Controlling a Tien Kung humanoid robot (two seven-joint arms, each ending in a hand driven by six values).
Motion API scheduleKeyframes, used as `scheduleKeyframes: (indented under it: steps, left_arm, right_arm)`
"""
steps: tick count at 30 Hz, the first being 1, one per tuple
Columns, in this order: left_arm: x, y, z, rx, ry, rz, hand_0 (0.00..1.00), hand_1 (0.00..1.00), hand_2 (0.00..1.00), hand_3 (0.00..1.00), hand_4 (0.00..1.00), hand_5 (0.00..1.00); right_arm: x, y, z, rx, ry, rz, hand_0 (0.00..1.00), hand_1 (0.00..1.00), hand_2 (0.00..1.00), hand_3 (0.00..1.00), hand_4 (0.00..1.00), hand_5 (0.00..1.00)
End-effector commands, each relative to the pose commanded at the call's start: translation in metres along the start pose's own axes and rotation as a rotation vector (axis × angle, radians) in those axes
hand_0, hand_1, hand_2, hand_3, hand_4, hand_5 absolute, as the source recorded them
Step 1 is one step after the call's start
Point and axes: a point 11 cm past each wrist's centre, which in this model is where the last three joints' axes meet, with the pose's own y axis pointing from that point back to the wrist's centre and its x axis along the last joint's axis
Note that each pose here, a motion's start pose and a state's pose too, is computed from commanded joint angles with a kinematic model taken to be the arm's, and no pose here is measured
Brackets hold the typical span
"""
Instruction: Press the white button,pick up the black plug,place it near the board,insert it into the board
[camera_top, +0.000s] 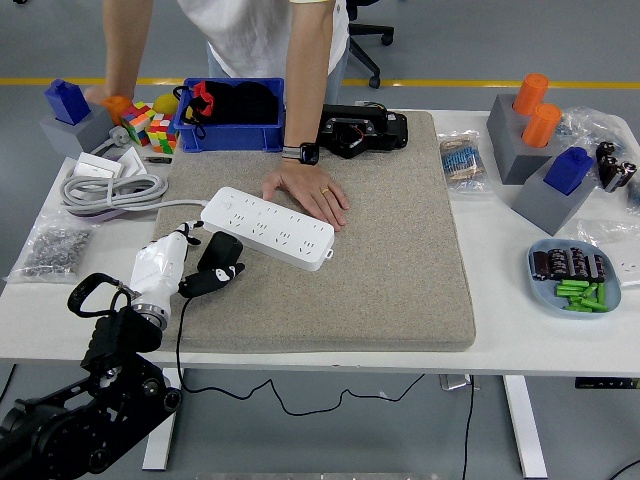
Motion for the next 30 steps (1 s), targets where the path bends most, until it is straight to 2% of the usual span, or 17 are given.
scheduleKeyframes:
  steps: [4, 5, 10, 11, 16, 17, 22, 23, 28, 29, 30]
  left_arm:
    - [0.0018, -0.0018, -0.0014, 0.012, -0.001, 0.003, 0.714, 0.673, 0.621, 0.809, 0.998, 0.544]
    - [0.0019, -0.0021, -0.0016, 0.013, 0.0, 0.002, 0.643, 0.589, 0.555, 0.779, 0.998, 0.424]
    - [0.0033, -0.0032, -0.0022, 0.018, 0.001, 0.001, 0.643, 0.589, 0.555, 0.779, 0.998, 0.424]
    - [0.0033, -0.0033, -0.0023, 0.019, 0.003, 0.001, 0.498, 0.497, 0.478, 0.743, 0.998, 0.293]
    - [0.0007, -0.0027, -0.0029, 0.024, 0.002, -0.009, 0.498, 0.497, 0.478, 0.743, 0.998, 0.293]
    - [0.0008, -0.0026, -0.0025, 0.021, 0.005, -0.008, 0.461, 0.467, 0.461, 0.727, 0.998, 0.247]
    - [0.0026, -0.0029, 0.0007, -0.002, 0.011, 0.009, 0.461, 0.467, 0.461, 0.727, 0.998, 0.247]
    - [0.0028, -0.0028, 0.0013, -0.009, 0.013, 0.014, 0.39, 0.413, 0.442, 0.703, 0.988, 0.2]
    - [0.0038, -0.0025, 0.0047, -0.037, 0.032, 0.029, 0.39, 0.413, 0.442, 0.703, 0.988, 0.2]
    - [0.0036, -0.0023, 0.0055, -0.042, 0.035, 0.029, 0.307, 0.342, 0.4, 0.677, 0.959, 0.153]
    - [0.0035, -0.0023, 0.006, -0.045, 0.038, 0.029, 0.307, 0.342, 0.4, 0.677, 0.959, 0.153]
  right_arm:
    - [-0.0003, 0.0, -0.0007, 0.002, -0.001, 0.0, 0.629, 0.601, 0.597, 0.583, 0.661, 0.398]
    - [-0.0004, 0.0, -0.0008, 0.002, -0.001, 0.0, 0.629, 0.602, 0.597, 0.583, 0.661, 0.398]
    - [-0.0004, 0.0, -0.0024, 0.007, -0.004, 0.001, 0.629, 0.602, 0.597, 0.583, 0.661, 0.398]
    - [-0.0003, 0.0, -0.0024, 0.007, -0.004, 0.001, 0.629, 0.601, 0.596, 0.583, 0.658, 0.4]
    - [-0.0005, 0.0, -0.002, 0.007, -0.004, 0.001, 0.629, 0.601, 0.596, 0.583, 0.658, 0.4]
    - [-0.0007, 0.0, -0.0019, 0.008, -0.004, 0.002, 0.628, 0.601, 0.596, 0.583, 0.658, 0.399]
    - [-0.0003, 0.0, -0.0016, 0.009, -0.004, 0.004, 0.628, 0.601, 0.596, 0.583, 0.658, 0.399]
    - [-0.0002, 0.0, -0.0014, 0.009, -0.004, 0.004, 0.628, 0.6, 0.595, 0.583, 0.657, 0.399]
    - [-0.0005, 0.0, -0.0019, 0.01, -0.004, 0.004, 0.628, 0.6, 0.595, 0.583, 0.657, 0.399]
    - [-0.0006, 0.0, -0.0019, 0.01, -0.004, 0.003, 0.627, 0.6, 0.595, 0.583, 0.657, 0.398]
    - [-0.0006, 0.0, -0.0018, 0.01, -0.004, 0.004, 0.627, 0.6, 0.595, 0.583, 0.657, 0.398]
